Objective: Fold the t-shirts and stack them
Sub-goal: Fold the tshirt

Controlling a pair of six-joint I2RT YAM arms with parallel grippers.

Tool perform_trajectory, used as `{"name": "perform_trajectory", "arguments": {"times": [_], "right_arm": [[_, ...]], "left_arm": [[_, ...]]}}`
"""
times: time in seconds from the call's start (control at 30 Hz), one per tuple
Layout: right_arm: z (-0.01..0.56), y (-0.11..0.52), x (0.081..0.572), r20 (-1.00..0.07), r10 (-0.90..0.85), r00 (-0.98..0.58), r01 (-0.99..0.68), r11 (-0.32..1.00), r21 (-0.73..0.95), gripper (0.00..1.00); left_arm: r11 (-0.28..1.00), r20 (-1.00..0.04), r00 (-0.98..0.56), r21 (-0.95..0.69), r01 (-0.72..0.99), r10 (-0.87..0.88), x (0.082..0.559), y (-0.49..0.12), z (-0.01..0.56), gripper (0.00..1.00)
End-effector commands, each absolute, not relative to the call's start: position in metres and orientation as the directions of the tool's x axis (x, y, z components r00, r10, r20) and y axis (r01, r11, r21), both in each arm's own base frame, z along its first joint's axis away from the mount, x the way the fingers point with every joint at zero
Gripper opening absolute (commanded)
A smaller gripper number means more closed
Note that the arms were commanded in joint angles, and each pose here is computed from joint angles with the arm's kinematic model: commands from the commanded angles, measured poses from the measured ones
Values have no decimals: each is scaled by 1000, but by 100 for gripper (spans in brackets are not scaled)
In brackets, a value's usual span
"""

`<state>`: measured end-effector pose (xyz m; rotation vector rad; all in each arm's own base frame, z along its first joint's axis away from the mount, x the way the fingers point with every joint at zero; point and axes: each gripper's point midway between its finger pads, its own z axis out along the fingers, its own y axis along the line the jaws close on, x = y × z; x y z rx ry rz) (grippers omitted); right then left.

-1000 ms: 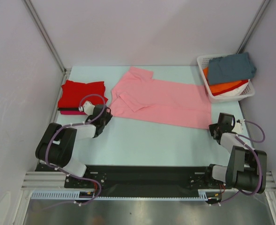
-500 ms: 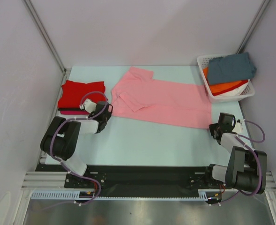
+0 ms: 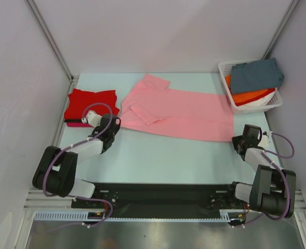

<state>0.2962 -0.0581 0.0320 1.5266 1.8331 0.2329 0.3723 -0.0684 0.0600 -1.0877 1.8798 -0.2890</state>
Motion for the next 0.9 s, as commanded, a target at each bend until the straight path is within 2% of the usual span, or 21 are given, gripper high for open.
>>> {"name": "perform_trajectory", "arguments": {"times": [0.0,0.27,0.33,0.4,0.47,0.53,0.87], "right_arm": [[38,-61,297,-420,908,-13,772,276,573,0],[40,-57,296,-414,910,-21,763,282,581,0],[39,-57,295,-416,909,-21,766,282,578,0],[40,-55,296,-416,909,-24,761,287,582,0],[39,-54,296,-416,909,-27,761,288,582,0],[39,-53,297,-418,908,-31,759,293,581,0],[36,-53,299,-423,905,-39,761,301,574,0]], "left_arm": [[554,-604,-130,-595,-582,-786,356,-55,72,0],[535,-575,-159,-575,-619,-802,320,-51,54,1],[532,-574,-159,-570,-626,-803,311,-47,49,12],[537,-578,-163,-569,-623,-800,306,-46,48,33],[550,-581,-176,-567,-613,-795,303,-47,47,47],[562,-584,-189,-565,-604,-790,302,-48,46,54],[573,-560,-215,-605,-553,-800,319,-64,45,55]]}}
